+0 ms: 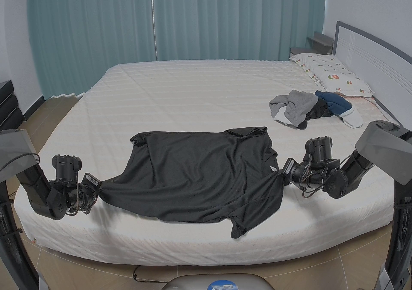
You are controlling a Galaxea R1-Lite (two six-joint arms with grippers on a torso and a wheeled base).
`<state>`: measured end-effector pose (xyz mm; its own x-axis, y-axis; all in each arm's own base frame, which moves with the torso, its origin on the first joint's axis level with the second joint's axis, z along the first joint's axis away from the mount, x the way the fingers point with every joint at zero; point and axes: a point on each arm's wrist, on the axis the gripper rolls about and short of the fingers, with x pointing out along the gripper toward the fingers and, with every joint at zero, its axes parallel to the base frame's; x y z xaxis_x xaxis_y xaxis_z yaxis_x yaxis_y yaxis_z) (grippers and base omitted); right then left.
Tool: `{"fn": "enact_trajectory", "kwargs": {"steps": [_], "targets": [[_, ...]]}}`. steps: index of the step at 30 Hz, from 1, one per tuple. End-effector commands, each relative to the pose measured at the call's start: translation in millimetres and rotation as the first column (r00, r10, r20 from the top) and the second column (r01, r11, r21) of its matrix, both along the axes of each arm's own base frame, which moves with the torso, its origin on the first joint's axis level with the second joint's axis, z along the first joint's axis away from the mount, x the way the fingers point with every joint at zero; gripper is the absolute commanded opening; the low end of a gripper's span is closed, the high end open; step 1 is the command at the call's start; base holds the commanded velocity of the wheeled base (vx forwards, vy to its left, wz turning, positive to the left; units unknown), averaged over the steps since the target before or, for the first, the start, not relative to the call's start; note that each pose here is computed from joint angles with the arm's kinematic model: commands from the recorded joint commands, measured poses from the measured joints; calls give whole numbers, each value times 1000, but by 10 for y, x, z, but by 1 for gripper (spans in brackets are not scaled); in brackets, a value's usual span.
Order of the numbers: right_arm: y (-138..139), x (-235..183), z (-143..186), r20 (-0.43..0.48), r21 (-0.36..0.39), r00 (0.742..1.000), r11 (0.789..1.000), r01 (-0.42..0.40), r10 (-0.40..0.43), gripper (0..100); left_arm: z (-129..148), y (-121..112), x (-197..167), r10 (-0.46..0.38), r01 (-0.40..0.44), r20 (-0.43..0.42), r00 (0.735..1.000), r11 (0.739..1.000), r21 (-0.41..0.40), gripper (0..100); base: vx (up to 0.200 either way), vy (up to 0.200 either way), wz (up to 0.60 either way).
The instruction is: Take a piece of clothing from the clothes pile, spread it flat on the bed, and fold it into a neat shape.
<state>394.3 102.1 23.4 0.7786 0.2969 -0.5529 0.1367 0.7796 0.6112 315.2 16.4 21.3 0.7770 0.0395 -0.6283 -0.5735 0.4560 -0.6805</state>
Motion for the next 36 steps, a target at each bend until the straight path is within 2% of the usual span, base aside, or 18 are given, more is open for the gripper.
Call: {"fn": "enact_trajectory", "kwargs": {"steps": [1, 5, 11, 20, 28, 29, 34, 36], "targets": [[32, 91, 283, 68, 15, 998, 1000, -4, 3, 0, -5, 86, 33, 29, -29, 35, 999, 1000, 2, 0, 0, 0, 0], [46, 149, 339, 78, 16, 997, 1000, -5, 3, 0, -1, 131, 69, 60, -59, 78, 995, 998, -8, 0, 0, 0, 0], [86, 253, 297, 95, 19, 995, 1000, -7, 5, 0, -4, 170, 73, 72, -72, 83, 994, 997, -14, 0, 0, 0, 0], [191, 673, 99, 167, -2, 986, 1000, 25, -24, 0, -108, 191, 129, 77, -76, 64, 995, 997, -19, 0, 0, 0, 0], [283, 738, -145, 145, -15, 989, 1000, 18, -15, 0, -134, 185, 130, 74, -73, 56, 996, 997, -20, 0, 0, 0, 0], [283, 739, -166, 142, -16, 990, 1000, 18, -15, 100, -134, 185, 130, 73, -72, 56, 996, 997, -21, 0, 0, 0, 0], [227, 731, -187, 158, -11, 987, 1000, 27, -25, 100, -151, 185, 127, 74, -73, 50, 996, 997, -20, 0, 0, 0, 0], [126, 622, -53, 151, -9, 988, 999, 31, -29, 100, -151, 185, 127, 73, -72, 50, 996, 997, -21, 0, 0, 0, 0]]}}
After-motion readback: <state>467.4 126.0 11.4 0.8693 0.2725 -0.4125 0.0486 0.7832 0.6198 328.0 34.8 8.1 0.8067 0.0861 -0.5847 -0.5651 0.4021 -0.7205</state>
